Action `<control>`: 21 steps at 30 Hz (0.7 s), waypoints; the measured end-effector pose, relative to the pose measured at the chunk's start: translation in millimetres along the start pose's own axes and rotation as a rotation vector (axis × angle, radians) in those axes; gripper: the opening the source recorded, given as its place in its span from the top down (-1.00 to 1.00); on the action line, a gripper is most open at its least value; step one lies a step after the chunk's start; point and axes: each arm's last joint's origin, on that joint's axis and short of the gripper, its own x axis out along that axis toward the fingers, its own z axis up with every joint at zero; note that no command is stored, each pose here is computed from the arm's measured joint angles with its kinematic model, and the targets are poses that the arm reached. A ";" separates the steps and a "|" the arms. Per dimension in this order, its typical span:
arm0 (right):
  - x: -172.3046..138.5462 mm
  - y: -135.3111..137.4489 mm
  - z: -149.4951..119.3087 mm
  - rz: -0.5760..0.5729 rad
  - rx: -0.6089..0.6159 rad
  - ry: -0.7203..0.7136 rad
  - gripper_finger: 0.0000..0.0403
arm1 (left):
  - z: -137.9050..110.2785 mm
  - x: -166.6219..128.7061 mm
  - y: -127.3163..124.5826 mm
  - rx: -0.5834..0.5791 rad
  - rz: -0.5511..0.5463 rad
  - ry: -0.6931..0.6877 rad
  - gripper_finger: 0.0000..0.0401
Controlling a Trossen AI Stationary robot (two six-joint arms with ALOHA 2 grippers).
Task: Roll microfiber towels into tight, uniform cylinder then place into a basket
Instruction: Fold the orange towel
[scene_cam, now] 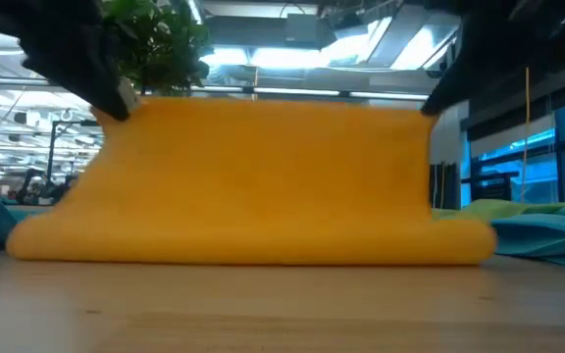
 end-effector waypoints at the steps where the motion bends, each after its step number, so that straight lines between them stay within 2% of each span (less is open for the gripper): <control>1: 3.9 -3.9 -3.2 -0.012 0.005 0.009 0.98 | 1.6 2.7 3.6 0.007 0.006 0.005 1.00; 11: 34.2 -31.6 -27.9 -0.006 0.099 0.007 0.97 | 9.0 28.2 26.2 -0.055 -0.044 0.103 1.00; 17: 43.5 -45.5 -35.9 -0.021 0.151 0.016 0.97 | 7.0 51.2 25.4 -0.045 -0.014 0.181 0.99; 21: 46.2 -52.4 -36.4 -0.062 0.181 0.010 0.91 | 4.2 67.4 29.0 -0.034 0.018 0.242 0.87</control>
